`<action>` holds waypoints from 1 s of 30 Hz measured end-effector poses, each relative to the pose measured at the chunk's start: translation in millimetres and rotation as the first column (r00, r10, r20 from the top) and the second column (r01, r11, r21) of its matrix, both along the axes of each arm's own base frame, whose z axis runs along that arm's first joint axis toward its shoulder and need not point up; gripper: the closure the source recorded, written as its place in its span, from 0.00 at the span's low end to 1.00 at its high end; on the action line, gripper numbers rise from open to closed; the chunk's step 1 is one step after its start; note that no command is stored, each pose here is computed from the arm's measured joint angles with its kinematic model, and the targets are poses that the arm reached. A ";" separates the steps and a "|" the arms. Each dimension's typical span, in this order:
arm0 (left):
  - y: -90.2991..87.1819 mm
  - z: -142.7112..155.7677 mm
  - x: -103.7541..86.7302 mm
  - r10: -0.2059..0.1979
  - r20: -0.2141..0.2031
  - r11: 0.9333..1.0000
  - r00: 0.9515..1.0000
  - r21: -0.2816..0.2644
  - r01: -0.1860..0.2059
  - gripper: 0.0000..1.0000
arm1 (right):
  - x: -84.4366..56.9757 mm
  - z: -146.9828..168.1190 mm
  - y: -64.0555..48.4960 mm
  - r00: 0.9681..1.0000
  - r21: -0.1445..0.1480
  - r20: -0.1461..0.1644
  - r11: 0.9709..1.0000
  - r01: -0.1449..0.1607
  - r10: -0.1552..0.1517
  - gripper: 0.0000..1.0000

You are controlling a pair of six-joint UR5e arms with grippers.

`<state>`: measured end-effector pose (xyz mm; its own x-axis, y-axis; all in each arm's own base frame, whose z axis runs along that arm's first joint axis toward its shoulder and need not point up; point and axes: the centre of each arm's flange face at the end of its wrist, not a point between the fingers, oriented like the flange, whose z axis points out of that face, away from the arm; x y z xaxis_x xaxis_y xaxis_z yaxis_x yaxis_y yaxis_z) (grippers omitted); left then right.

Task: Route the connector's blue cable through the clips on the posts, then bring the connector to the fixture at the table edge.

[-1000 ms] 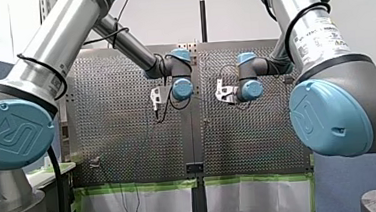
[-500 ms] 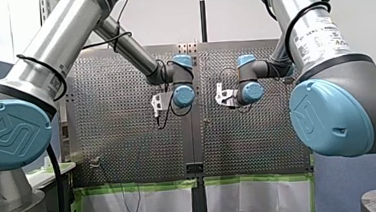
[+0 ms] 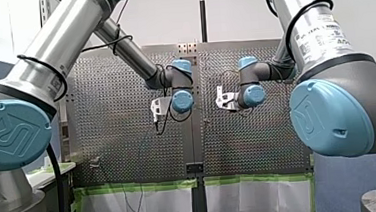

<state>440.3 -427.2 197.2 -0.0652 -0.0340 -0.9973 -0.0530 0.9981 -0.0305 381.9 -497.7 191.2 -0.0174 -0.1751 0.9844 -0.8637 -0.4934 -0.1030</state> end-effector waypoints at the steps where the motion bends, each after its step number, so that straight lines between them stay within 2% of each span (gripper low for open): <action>1: -0.2 -4.2 -0.6 -0.003 -0.006 1.000 1.000 0.004 0.003 1.00 | -0.7 -1.1 2.2 1.000 0.001 0.000 1.000 -0.001 0.001 1.00; 5: -2.7 -20.4 -4.6 -0.012 -0.025 1.000 1.000 0.013 0.013 1.00 | -2.6 -6.1 9.3 1.000 0.010 -0.012 1.000 -0.004 0.004 1.00; 11: -5.0 -24.5 -6.6 -0.020 -0.026 1.000 0.999 0.012 0.020 1.00 | -2.3 -10.0 14.8 1.000 0.018 -0.026 1.000 -0.009 0.010 1.00; 19: -6.6 -36.0 -9.8 -0.028 -0.042 0.999 0.999 0.023 0.029 1.00 | -7.6 -25.1 25.7 1.000 0.027 -0.026 1.000 -0.008 0.009 1.00; 23: -9.6 -49.2 -13.3 -0.038 -0.053 0.999 0.998 0.028 0.039 1.00 | -10.6 -31.6 28.7 1.000 0.018 -0.019 1.000 -0.005 0.006 1.00; 30: -12.9 -55.9 -15.1 -0.050 -0.053 0.998 0.997 0.024 0.051 1.00 | -12.4 -35.1 25.7 1.000 -0.001 -0.013 1.000 -0.001 0.001 1.00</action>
